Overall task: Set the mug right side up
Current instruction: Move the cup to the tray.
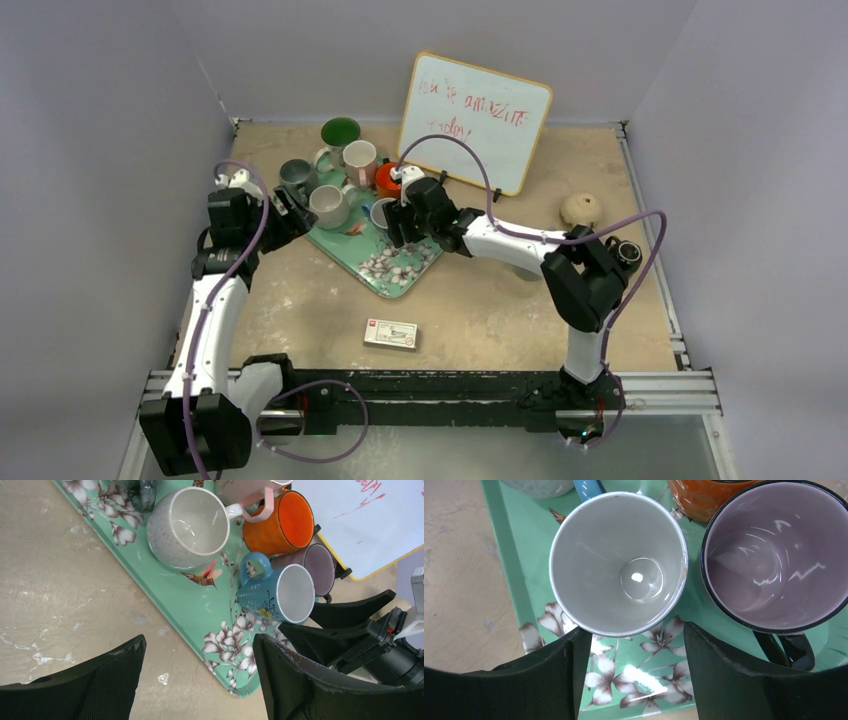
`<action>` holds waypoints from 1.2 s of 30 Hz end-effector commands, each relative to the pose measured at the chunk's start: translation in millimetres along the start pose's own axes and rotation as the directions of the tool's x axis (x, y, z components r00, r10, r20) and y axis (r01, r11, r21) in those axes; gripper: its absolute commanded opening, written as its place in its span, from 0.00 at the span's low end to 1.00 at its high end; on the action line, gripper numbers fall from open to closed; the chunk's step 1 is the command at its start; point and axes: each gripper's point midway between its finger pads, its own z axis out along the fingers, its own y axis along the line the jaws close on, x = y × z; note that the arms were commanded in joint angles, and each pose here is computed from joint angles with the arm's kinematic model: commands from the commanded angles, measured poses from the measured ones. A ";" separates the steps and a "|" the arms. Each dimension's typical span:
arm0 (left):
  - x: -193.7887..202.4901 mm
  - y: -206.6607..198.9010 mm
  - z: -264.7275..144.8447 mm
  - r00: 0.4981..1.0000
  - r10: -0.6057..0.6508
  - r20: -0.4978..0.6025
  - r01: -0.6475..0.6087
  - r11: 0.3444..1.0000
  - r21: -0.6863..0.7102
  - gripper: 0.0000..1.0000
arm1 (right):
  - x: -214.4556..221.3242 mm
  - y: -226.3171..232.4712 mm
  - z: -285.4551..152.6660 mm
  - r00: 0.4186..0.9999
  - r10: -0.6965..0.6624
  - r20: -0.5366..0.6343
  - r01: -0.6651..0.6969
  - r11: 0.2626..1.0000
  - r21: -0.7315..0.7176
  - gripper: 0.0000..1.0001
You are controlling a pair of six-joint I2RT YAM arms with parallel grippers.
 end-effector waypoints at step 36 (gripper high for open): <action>-7.5 9.7 -8.2 0.997 -0.044 0.057 0.048 0.996 -0.073 0.76 | -56.1 17.5 55.6 0.983 0.125 0.138 -0.126 0.992 0.002 0.69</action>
